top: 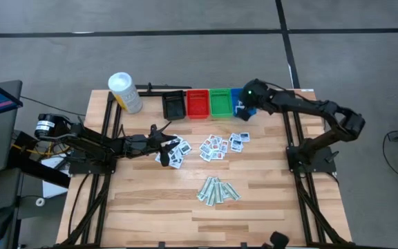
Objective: Pick & Place First Aid Supplies
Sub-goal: Put the blue alcohol pad into the blue bin
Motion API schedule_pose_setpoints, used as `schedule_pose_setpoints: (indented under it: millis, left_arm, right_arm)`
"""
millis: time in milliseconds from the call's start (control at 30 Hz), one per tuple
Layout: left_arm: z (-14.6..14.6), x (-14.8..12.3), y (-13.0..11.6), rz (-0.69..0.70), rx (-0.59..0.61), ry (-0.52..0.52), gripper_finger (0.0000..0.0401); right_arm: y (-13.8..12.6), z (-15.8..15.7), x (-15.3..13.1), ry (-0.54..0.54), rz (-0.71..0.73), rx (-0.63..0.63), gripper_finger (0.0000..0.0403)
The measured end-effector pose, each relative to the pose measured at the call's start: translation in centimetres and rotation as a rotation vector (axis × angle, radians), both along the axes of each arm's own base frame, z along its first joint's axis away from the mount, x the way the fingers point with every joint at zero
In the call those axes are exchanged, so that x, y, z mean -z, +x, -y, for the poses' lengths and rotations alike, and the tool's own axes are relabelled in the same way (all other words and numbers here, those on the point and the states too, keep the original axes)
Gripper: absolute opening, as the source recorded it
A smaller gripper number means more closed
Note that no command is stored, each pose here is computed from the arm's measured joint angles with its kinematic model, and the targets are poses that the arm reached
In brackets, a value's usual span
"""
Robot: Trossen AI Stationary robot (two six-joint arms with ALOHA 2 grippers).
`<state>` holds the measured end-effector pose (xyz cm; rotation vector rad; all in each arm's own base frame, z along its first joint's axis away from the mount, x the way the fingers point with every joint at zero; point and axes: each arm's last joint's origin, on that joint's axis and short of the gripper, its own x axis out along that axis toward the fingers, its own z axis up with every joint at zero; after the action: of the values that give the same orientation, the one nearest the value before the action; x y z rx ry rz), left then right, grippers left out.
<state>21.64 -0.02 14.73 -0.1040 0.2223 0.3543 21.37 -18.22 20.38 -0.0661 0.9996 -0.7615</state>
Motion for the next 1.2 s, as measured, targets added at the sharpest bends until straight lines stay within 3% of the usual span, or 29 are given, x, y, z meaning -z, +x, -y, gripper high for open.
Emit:
schedule_pose_setpoints:
  millis: [567,967,1200]
  left_arm:
    - [0.0,0.0,0.0,0.001,0.000,0.000,0.0134]
    - [0.0,0.0,0.0,0.001,0.000,0.000,0.0134]
    - [0.0,0.0,0.0,0.001,0.000,0.000,0.0134]
  right_arm:
    - [0.6,1.5,4.9,0.123,-0.109,0.028,0.0002]
    - [0.8,1.1,4.0,0.091,-0.079,0.011,0.0079]
    - [0.5,-0.3,0.9,0.051,0.032,0.025,0.0086]
